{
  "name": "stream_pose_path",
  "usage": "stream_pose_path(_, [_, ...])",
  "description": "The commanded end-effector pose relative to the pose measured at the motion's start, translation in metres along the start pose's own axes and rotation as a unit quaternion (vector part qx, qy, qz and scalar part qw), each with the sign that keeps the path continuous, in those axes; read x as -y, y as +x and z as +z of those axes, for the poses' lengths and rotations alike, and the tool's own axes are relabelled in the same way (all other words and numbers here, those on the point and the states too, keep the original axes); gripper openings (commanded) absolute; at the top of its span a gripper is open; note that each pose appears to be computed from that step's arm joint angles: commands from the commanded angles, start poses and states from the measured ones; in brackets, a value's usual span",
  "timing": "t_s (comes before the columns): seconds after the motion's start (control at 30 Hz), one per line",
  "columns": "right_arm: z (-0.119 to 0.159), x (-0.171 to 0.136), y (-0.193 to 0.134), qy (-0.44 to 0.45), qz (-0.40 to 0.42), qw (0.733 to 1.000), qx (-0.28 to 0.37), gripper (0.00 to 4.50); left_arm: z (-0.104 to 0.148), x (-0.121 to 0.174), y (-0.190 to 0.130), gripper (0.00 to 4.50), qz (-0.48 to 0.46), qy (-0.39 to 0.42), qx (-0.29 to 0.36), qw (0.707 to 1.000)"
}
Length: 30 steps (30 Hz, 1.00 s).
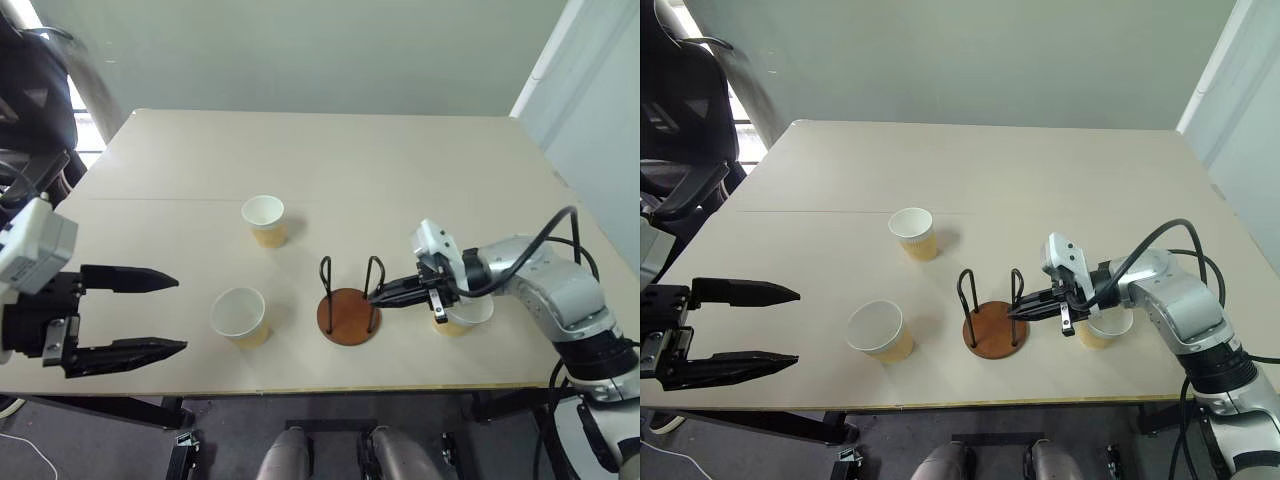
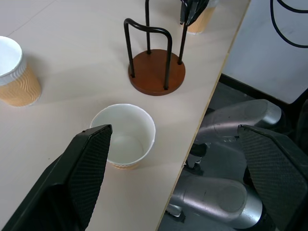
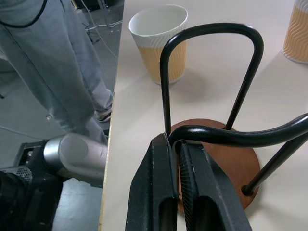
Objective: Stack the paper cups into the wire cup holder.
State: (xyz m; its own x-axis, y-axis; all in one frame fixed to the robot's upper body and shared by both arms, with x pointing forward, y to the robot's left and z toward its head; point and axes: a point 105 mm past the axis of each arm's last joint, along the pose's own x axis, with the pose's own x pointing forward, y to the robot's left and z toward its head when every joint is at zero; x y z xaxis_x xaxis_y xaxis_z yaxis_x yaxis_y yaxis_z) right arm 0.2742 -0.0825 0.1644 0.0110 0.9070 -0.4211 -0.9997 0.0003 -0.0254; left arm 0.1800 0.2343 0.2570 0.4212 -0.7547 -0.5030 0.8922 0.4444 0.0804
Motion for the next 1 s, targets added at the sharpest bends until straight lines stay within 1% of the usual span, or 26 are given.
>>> stream_pose_path(0.03, [0.001,-0.002,0.002,-0.023,0.007,1.000,-0.002,0.01,0.005,0.000,-0.003,4.50,0.006,0.017,0.003,1.000])
stream_pose_path(0.13, [-0.002,-0.002,0.002,-0.038,0.010,0.999,-0.011,0.01,0.005,0.000,-0.003,4.50,0.007,0.018,0.002,1.000])
stream_pose_path(0.2, [-0.005,0.003,0.003,-0.054,-0.002,0.998,-0.023,0.01,0.004,-0.001,-0.003,4.50,0.011,0.019,0.000,1.000])
stream_pose_path(0.3, [-0.005,0.007,0.002,-0.051,-0.008,0.998,-0.030,0.01,0.004,-0.002,-0.003,4.50,0.011,0.020,0.000,1.000])
stream_pose_path(0.33, [-0.005,0.007,0.002,-0.051,-0.008,0.998,-0.031,0.39,0.004,-0.002,-0.003,4.50,0.011,0.021,0.001,1.000])
stream_pose_path(0.4, [-0.005,0.007,0.002,-0.052,-0.005,0.998,-0.035,0.71,0.005,-0.002,-0.002,4.50,0.011,0.022,0.002,1.000])
stream_pose_path(0.43, [-0.006,0.007,0.001,-0.052,-0.005,0.998,-0.036,1.02,0.005,-0.002,-0.001,4.50,0.010,0.023,0.003,1.000])
stream_pose_path(0.63, [-0.009,0.010,-0.003,-0.060,-0.012,0.997,-0.057,3.15,0.005,-0.004,0.000,4.50,0.007,0.025,0.004,1.000])
stream_pose_path(0.73, [0.004,0.010,-0.013,-0.081,-0.015,0.995,-0.062,4.24,0.005,-0.006,0.001,4.50,0.006,0.028,0.005,1.000])
stream_pose_path(0.77, [0.008,0.010,-0.015,-0.086,-0.016,0.994,-0.062,4.48,0.005,-0.006,0.001,4.50,0.006,0.028,0.005,1.000])
stream_pose_path(0.83, [0.018,0.007,-0.025,-0.121,-0.016,0.989,-0.078,4.48,0.005,-0.008,0.000,4.50,0.006,0.029,0.005,1.000])
stream_pose_path(0.93, [0.034,0.013,-0.041,-0.142,-0.035,0.985,-0.089,4.48,0.005,-0.009,0.002,4.50,0.003,0.032,0.007,0.999])
stream_pose_path(1.0, [0.039,0.017,-0.050,-0.157,-0.048,0.981,-0.103,4.48,0.005,-0.010,0.003,4.50,0.000,0.033,0.007,0.999])
